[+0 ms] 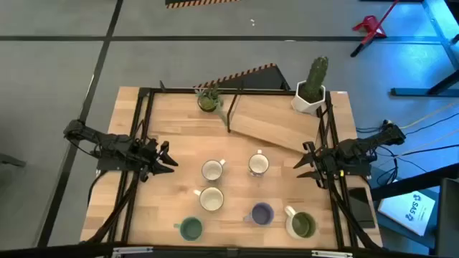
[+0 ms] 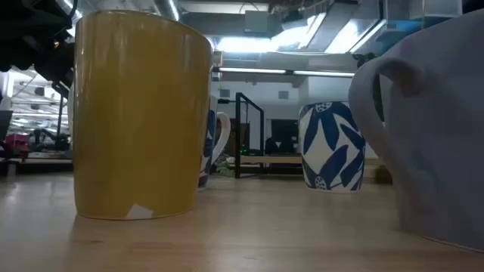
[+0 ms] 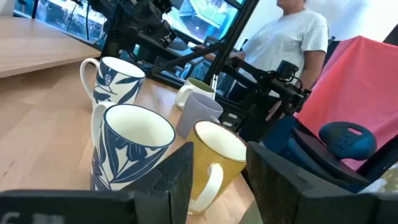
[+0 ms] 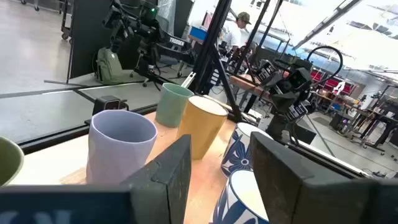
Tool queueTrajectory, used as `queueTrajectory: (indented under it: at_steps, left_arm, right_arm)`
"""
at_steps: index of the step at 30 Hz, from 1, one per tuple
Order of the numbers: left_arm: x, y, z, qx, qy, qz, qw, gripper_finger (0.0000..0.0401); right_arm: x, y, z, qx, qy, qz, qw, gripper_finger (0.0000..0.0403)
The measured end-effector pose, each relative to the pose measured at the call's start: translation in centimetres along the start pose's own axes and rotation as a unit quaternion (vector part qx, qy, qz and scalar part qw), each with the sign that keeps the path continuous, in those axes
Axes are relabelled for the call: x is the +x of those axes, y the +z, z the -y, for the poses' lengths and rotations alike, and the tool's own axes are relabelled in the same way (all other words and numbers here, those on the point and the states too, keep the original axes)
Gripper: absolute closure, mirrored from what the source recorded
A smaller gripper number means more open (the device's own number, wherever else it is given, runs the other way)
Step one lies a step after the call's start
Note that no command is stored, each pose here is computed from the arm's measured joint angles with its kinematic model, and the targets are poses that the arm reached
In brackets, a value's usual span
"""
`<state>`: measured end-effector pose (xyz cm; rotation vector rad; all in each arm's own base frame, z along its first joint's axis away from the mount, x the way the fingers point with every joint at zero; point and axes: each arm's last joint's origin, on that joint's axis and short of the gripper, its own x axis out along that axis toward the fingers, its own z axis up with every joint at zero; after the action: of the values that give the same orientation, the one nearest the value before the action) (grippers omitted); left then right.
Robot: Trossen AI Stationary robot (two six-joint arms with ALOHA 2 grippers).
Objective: Place coffee mugs
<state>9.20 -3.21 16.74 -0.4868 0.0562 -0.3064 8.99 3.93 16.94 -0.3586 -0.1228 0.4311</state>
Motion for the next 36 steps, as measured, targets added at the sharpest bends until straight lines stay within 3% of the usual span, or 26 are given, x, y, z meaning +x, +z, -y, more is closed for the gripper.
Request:
queueTrajectory:
  at_steps: [36]
  left_arm:
    - [0.0,0.0,0.0,0.0,0.0,0.0,1.0,0.0259]
  right_arm:
    - [0.0,0.28,0.11,0.006,-0.006,0.014,1.0,0.0251]
